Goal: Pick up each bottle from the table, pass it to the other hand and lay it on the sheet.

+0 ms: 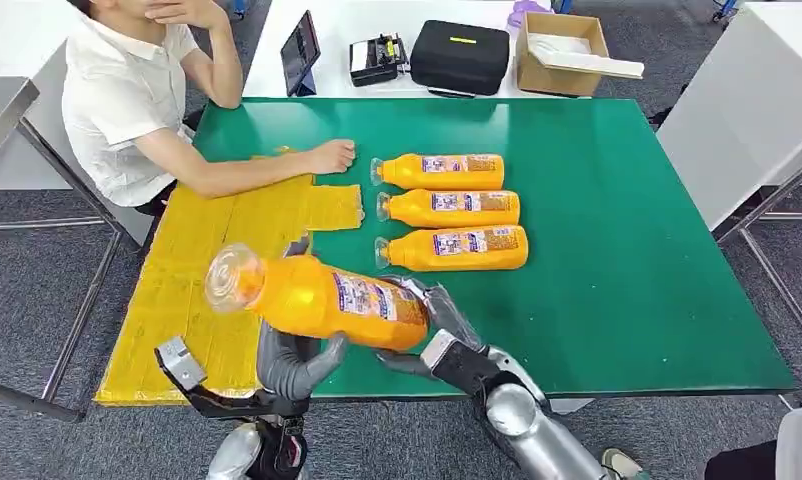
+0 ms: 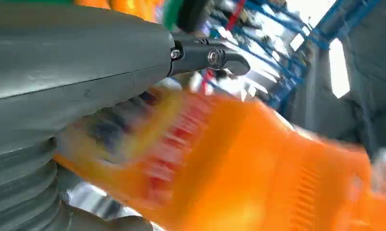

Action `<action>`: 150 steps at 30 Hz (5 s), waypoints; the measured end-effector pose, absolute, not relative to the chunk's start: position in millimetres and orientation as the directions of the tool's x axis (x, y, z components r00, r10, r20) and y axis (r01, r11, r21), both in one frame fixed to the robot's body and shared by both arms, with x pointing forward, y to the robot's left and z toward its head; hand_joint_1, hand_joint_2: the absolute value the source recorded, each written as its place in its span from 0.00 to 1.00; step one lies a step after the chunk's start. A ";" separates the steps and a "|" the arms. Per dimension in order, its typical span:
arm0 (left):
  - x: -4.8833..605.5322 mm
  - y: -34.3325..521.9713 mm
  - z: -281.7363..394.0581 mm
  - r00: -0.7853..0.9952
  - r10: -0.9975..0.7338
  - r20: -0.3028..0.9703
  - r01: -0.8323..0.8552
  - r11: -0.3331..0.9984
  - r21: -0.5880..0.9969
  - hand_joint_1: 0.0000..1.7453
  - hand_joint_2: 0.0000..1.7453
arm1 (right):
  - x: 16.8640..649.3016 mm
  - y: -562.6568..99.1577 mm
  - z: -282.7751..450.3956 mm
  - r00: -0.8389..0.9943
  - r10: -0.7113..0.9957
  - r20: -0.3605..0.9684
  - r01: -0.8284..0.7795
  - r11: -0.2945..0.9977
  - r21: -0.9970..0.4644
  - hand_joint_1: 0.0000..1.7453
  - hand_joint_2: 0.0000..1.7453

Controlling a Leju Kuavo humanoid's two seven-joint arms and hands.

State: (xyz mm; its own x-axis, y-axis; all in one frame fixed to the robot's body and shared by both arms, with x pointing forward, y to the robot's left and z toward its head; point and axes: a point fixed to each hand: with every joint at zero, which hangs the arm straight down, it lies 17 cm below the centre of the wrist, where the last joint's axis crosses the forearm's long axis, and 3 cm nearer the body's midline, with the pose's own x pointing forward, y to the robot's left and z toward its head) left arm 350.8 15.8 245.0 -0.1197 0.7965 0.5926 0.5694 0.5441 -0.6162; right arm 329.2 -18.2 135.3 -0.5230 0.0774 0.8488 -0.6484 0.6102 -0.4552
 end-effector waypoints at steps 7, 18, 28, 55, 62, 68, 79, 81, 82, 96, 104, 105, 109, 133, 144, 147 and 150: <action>343.9 15.5 257.7 -0.146 0.812 0.564 0.621 0.519 -0.587 0.00 1.00 | 324.0 -12.6 127.6 -0.489 0.056 0.870 -0.701 0.569 -0.430 0.87 1.00; 336.3 10.0 265.4 -0.149 0.827 0.542 0.679 0.484 -0.552 0.84 1.00 | 326.2 -12.5 115.9 -0.422 0.032 0.906 -0.763 0.527 -0.374 0.82 1.00; 343.1 -5.3 251.3 -0.137 0.769 0.624 0.681 0.531 -0.504 1.00 1.00 | 327.1 -15.3 107.5 -0.396 0.038 0.917 -0.769 0.533 -0.354 0.73 1.00; 373.5 -0.9 211.1 -0.372 0.389 0.843 0.395 0.888 -0.235 1.00 1.00 | 338.9 -54.2 89.7 -0.446 0.175 0.878 -0.587 0.683 -0.434 0.00 1.00; 368.7 18.9 218.5 -0.343 0.473 0.811 0.376 0.861 -0.343 1.00 1.00 | 364.4 -82.8 128.9 -0.462 0.145 0.875 -0.409 0.841 -0.355 0.00 1.00; 364.9 31.5 223.8 -0.328 0.521 0.788 0.378 0.837 -0.396 1.00 1.00 | 377.7 -99.9 147.0 -0.452 0.095 0.887 -0.334 0.904 -0.267 0.00 1.00; 375.3 54.1 224.8 -0.630 -0.350 0.694 -0.134 0.929 0.346 1.00 1.00 | 393.1 -123.5 160.7 -0.492 0.199 0.848 -0.150 0.939 -0.308 0.00 1.00; 381.5 42.5 209.8 -0.636 -0.538 0.554 -0.202 0.808 0.553 1.00 1.00 | 395.4 -119.1 164.1 -0.501 0.202 0.841 -0.154 0.936 -0.316 0.00 1.00; 385.1 39.0 197.3 -0.628 -0.597 0.500 -0.216 0.750 0.625 1.00 1.00 | 396.6 -116.3 165.9 -0.504 0.197 0.841 -0.161 0.935 -0.315 0.00 1.00; 437.6 63.7 96.1 -0.487 -0.832 0.267 -0.134 0.373 0.918 1.00 1.00 | 399.2 -112.8 169.1 -0.493 0.140 0.859 -0.188 0.946 -0.262 0.00 1.00; 459.6 79.0 49.1 -0.397 -0.807 0.437 0.110 0.431 0.896 0.89 1.00 | 399.4 -116.0 170.2 -0.491 0.116 0.863 -0.192 0.952 -0.237 0.00 1.00; 463.1 81.1 46.2 -0.388 -0.808 0.443 0.125 0.430 0.894 0.89 1.00 | 399.5 -116.1 170.3 -0.490 0.112 0.864 -0.194 0.953 -0.233 0.00 1.00; 475.8 87.0 41.7 -0.349 -0.813 0.465 0.165 0.436 0.885 0.89 1.00 | 400.0 -116.6 170.7 -0.488 0.106 0.866 -0.194 0.954 -0.227 0.00 1.00; 484.7 100.6 31.1 -0.278 -0.848 0.451 0.170 0.419 0.892 0.00 1.00 | 398.9 -114.9 168.3 -0.481 0.104 0.870 -0.207 0.951 -0.228 0.00 1.00; 481.5 95.8 -5.5 -0.281 -0.865 0.415 0.385 0.295 0.874 0.00 1.00 | 401.3 -119.9 158.6 -0.458 0.114 0.882 -0.206 0.951 -0.230 0.00 1.00; 480.1 96.4 -10.3 -0.294 -0.861 0.415 0.413 0.277 0.867 0.00 1.00 | 401.6 -120.0 154.1 -0.448 0.114 0.887 -0.213 0.950 -0.229 0.00 1.00; 479.7 96.1 -11.8 -0.303 -0.859 0.414 0.422 0.269 0.866 0.00 1.00 | 403.6 -122.2 152.9 -0.445 0.116 0.888 -0.209 0.951 -0.229 0.00 1.00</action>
State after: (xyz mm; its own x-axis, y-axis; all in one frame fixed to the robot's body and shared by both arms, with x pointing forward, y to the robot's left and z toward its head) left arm 479.7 96.1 -11.8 -0.3025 -0.8586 0.4139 0.4221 0.2687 0.8658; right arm 403.6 -122.2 152.9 -0.4446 0.1163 0.8882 -0.2087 0.9508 -0.2290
